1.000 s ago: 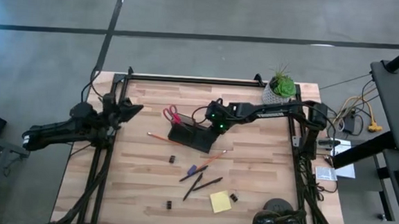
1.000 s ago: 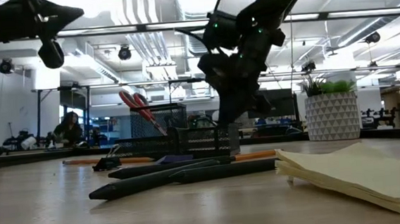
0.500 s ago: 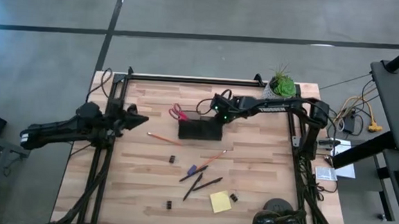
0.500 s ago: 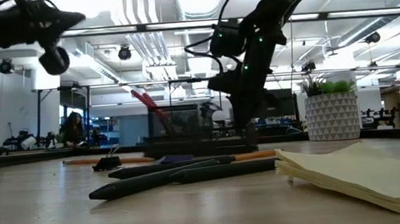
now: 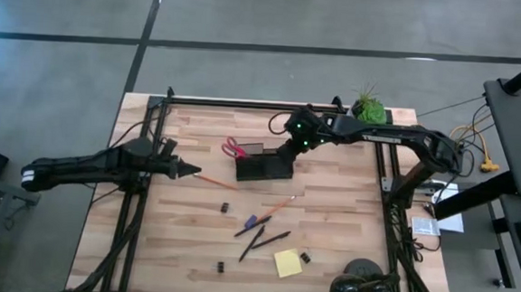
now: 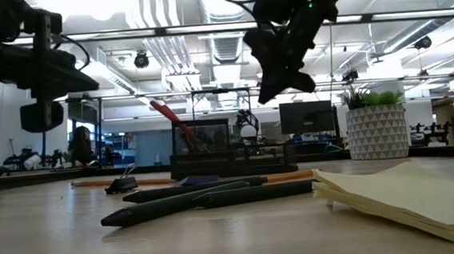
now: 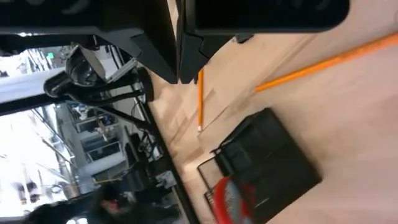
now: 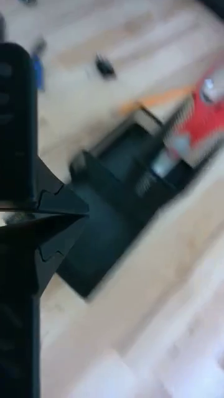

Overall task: Pick and place office supplies into organizer
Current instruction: Put the left pencil into the top left section of the desk organizer

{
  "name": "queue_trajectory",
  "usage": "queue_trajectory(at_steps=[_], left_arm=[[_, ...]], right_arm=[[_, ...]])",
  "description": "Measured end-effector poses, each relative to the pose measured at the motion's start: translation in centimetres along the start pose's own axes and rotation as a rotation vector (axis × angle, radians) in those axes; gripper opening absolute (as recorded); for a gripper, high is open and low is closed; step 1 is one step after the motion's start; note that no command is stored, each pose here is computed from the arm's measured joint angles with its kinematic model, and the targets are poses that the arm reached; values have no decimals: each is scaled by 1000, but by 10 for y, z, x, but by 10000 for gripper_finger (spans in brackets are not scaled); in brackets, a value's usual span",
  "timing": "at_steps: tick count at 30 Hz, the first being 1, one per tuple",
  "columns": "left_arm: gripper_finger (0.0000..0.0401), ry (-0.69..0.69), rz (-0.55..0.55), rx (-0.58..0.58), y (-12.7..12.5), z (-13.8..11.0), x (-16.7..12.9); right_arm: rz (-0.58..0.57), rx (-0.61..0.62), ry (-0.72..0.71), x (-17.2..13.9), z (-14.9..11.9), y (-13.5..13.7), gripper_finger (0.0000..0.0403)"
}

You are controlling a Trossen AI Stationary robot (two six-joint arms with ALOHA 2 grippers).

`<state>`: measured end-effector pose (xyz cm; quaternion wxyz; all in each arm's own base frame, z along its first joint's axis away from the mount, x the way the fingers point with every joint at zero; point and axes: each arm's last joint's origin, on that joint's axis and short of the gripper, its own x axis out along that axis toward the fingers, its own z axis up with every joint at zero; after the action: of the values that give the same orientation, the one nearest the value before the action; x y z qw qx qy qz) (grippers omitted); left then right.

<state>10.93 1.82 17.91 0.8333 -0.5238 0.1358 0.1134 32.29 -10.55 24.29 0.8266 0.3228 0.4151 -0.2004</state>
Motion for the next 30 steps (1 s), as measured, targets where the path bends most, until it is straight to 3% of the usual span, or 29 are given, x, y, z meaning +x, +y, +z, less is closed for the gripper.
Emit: queue_trajectory(at_steps=[4, 9, 12, 16, 19, 26, 30], left_arm=[[0, -46, 51, 23, 2, 2, 3], [0, -50, 119, 117, -2, 5, 2], [0, 33, 236, 239, -7, 7, -1], [0, 202, 411, 501, -11, 10, -3], [4, 228, 410, 555, -17, 14, 4], [54, 364, 513, 527, -7, 11, 23], [43, 382, 567, 420, -4, 11, 30]], right_arm=[[18, 18, 8, -1, -4, 7, 9], [39, -94, 28, 3, -13, 22, 9], [34, -182, 24, 3, -18, 29, 9], [38, -212, 26, 4, -20, 33, 9], [23, -221, 19, 4, -22, 36, 17], [51, -256, 0, 6, -26, 47, 85], [72, -200, -9, 15, -26, 51, 93]])
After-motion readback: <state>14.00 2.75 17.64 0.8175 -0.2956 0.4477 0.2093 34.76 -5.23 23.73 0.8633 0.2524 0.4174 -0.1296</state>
